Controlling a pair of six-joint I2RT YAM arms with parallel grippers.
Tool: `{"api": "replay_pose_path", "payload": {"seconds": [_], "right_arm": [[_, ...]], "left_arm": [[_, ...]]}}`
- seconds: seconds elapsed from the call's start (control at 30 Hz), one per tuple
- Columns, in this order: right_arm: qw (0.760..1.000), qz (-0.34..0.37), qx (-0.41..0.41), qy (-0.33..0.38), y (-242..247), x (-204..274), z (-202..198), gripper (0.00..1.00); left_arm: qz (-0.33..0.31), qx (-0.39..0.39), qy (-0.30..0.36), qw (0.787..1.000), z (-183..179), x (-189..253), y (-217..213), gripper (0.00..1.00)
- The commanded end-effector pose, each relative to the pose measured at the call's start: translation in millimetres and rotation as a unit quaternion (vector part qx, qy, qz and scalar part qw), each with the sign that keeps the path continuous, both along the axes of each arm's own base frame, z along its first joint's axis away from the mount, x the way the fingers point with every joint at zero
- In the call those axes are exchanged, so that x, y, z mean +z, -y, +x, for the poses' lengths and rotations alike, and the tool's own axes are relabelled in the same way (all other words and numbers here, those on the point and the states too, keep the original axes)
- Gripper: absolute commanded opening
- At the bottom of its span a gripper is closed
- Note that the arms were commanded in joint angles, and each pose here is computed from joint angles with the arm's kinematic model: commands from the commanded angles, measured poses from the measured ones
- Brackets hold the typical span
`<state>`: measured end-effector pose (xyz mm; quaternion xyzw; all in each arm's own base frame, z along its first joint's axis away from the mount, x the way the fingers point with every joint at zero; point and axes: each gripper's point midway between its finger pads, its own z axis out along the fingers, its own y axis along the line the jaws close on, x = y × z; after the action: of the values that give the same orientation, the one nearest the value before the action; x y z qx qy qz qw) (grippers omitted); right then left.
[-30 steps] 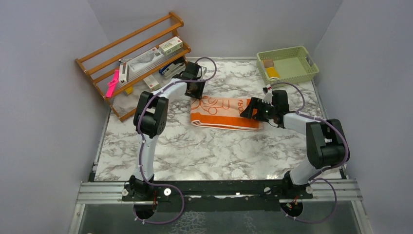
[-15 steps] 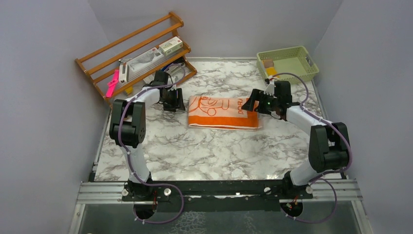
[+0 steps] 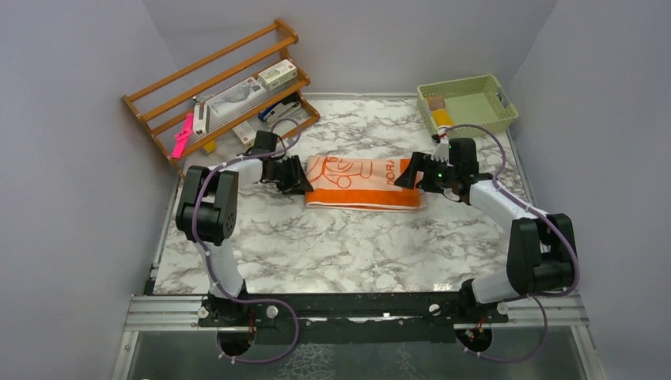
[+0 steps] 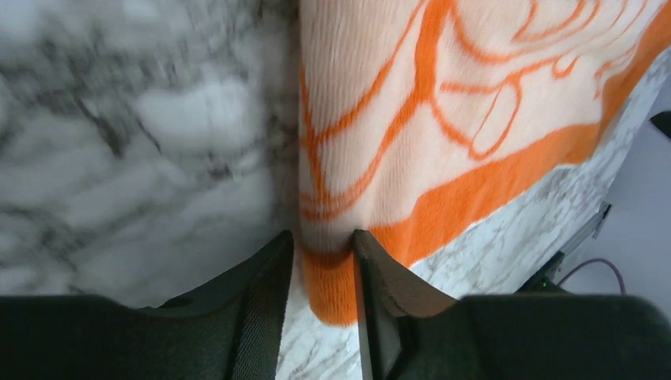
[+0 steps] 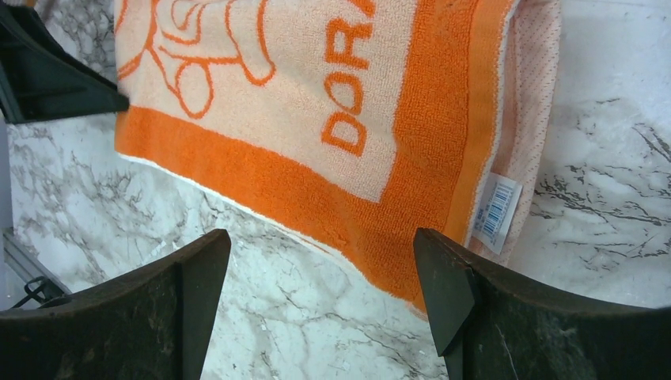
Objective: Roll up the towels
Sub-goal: Fold the towel at the center of the board.
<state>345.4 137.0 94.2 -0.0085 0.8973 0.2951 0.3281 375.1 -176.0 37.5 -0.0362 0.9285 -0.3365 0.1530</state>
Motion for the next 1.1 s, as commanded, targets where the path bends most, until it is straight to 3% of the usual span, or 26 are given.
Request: {"api": "replay_pose_path", "payload": {"seconds": [0.0, 0.17, 0.23, 0.37, 0.47, 0.57, 0.73, 0.8, 0.87, 0.97, 1.0, 1.07], "right_arm": [[1.0, 0.001, 0.006, 0.022, 2, 13, 0, 0.88], [0.999, 0.017, 0.014, 0.029, -4, 20, 3, 0.88], [0.999, 0.019, 0.016, 0.033, -5, 25, 4, 0.87], [0.998, 0.024, 0.018, 0.047, -6, 38, 1, 0.87], [0.998, 0.031, 0.018, 0.053, -7, 46, -1, 0.87], [0.998, 0.023, 0.015, 0.059, -5, 52, -3, 0.87], [0.992, -0.056, 0.002, 0.11, 2, 74, -10, 0.88], [0.99, -0.074, -0.004, 0.122, -1, 78, -14, 0.88], [0.989, -0.082, -0.017, 0.12, 1, 77, -17, 0.88], [0.989, -0.083, -0.048, 0.117, 7, 76, -19, 0.88], [0.987, -0.08, -0.063, 0.12, 10, 78, -20, 0.88], [0.985, -0.07, -0.088, 0.132, 15, 88, -22, 0.88]], "left_arm": [[-0.037, 0.03, -0.015, 0.999, -39, 9, 19, 0.33], [-0.064, 0.066, -0.018, 0.996, -78, 14, 54, 0.18], [-0.078, 0.082, -0.027, 0.993, -94, 13, 74, 0.0], [-0.114, 0.125, -0.044, 0.985, -131, 17, 114, 0.0], [-0.128, 0.136, -0.009, 0.982, -155, 31, 136, 0.0], [-0.131, 0.148, 0.008, 0.98, -157, 42, 128, 0.26], [-0.108, 0.16, 0.078, 0.978, -139, 81, 82, 0.76], [-0.088, 0.14, 0.107, 0.98, -128, 103, 62, 0.86], [-0.077, 0.096, 0.129, 0.984, -118, 123, 50, 0.9], [-0.038, 0.004, 0.117, 0.992, -97, 118, 48, 0.91], [-0.036, -0.038, 0.108, 0.993, -89, 113, 57, 0.87], [-0.062, -0.134, 0.094, 0.985, -74, 106, 84, 0.71]]}}
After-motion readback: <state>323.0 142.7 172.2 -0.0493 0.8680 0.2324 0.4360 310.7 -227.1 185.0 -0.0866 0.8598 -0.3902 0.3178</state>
